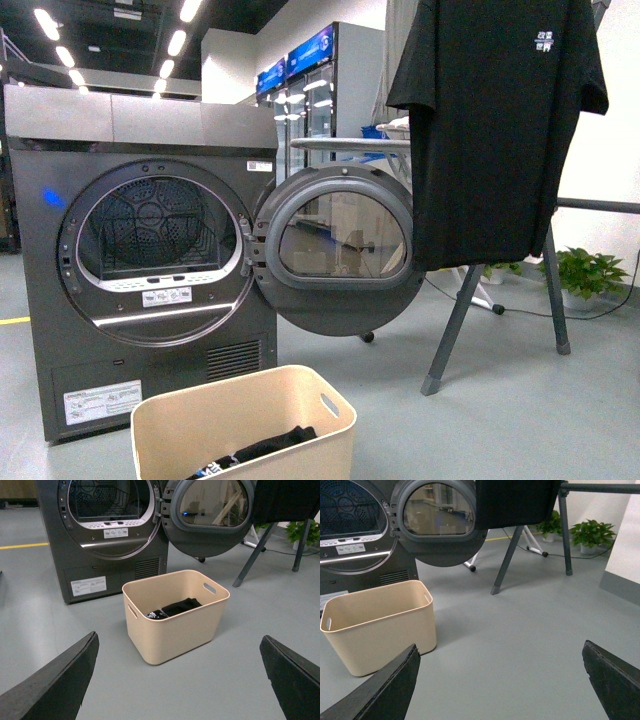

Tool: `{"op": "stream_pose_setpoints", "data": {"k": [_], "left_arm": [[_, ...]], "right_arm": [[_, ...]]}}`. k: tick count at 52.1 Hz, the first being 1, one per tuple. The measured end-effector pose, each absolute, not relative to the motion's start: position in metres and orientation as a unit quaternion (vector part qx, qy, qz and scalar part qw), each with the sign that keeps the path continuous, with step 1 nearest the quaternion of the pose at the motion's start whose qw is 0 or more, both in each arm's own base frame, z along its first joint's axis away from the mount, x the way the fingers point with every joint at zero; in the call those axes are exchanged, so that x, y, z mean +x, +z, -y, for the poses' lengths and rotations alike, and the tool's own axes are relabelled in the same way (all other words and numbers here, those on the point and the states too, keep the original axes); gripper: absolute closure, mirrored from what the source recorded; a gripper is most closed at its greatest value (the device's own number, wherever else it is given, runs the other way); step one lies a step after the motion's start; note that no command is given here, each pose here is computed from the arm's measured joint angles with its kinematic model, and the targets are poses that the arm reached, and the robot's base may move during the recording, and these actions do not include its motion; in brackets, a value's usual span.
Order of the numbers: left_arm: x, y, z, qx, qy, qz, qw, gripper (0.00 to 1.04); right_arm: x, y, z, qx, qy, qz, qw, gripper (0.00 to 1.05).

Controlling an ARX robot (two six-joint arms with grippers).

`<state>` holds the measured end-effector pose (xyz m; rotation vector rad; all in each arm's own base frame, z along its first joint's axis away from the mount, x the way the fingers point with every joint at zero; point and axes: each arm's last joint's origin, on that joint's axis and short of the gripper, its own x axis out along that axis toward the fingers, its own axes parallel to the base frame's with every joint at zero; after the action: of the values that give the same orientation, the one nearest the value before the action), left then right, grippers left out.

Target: Move hamper under clothes hanger

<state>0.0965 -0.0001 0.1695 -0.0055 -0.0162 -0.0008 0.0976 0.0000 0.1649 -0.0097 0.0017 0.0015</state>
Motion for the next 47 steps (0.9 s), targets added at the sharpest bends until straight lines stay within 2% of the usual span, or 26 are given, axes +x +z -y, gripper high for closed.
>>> {"op": "stream_pose_setpoints", "data": {"k": [47], "left_arm": [[0.0965,0.1695,0.0001,-0.003,-0.001,0.008,1.000,0.07]], "right_arm": [[0.0976,0.1649,0.0001,-0.005,-0.001,-0.001,1.000,0.08]]}}
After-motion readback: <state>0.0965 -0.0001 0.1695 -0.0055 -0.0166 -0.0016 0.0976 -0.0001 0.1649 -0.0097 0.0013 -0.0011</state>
